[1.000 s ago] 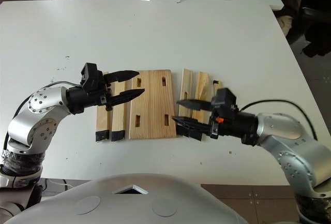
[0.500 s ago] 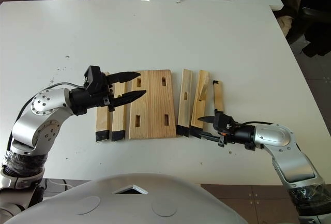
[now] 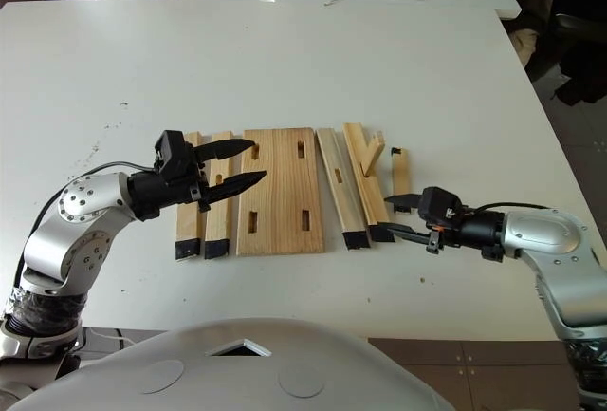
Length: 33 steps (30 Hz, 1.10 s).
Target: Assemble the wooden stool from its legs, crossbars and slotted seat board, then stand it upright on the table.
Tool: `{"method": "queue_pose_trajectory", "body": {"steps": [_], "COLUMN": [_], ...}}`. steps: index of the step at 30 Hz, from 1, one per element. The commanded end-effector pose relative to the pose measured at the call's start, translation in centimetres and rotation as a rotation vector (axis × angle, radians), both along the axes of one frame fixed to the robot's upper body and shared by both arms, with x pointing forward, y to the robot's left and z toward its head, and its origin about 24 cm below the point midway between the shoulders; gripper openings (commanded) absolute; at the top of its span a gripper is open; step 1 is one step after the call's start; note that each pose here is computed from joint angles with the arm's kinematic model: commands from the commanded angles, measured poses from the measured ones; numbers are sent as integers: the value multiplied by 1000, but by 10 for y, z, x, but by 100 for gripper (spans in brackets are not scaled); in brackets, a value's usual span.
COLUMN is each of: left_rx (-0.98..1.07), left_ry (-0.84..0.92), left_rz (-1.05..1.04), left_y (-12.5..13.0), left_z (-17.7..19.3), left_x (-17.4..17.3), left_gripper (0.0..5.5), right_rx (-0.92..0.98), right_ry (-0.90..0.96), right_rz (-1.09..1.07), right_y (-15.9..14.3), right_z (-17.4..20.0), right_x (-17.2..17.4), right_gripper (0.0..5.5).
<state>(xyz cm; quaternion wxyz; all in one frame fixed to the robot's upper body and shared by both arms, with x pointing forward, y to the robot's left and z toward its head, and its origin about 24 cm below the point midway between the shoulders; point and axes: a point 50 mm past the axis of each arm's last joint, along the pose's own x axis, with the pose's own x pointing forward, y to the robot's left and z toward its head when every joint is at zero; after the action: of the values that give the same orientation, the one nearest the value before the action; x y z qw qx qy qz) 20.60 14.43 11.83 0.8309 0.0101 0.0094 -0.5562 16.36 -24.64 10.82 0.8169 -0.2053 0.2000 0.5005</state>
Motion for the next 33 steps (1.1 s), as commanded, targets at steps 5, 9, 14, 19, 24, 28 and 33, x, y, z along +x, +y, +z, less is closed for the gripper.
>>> {"method": "queue_pose_trajectory", "body": {"steps": [5, 9, 14, 19, 24, 28, 33], "left_rx": [7, 9, 7, 8, 8, 9, 11], "left_ry": [-8, -8, -15, -15, -18, -20, -21], "left_rz": [62, 58, 51, 43, 40, 31, 30], "left_y": [5, 2, 0, -1, -1, -2, -2], "left_z": [0, -1, 1, 0, 1, 1, 1], "left_x": [-9, -9, -6, -5, -4, -3, -2], "left_gripper": [277, 277, 277, 277, 277, 277, 277], "right_rx": [-48, -10, 1, 5, 20, 28, 38], "right_ry": [77, 134, 137, 132, 149, 168, 187], "right_rz": [-472, -650, -730, -781, -814, -830, -829], "right_y": [23, 41, 50, 52, 53, 55, 59], "right_z": [-16, -34, -39, -44, -54, -62, -68], "right_x": [-28, -32, -29, -24, -22, -23, -26], "right_gripper": [314, 314, 314, 314, 314, 314, 314]}}
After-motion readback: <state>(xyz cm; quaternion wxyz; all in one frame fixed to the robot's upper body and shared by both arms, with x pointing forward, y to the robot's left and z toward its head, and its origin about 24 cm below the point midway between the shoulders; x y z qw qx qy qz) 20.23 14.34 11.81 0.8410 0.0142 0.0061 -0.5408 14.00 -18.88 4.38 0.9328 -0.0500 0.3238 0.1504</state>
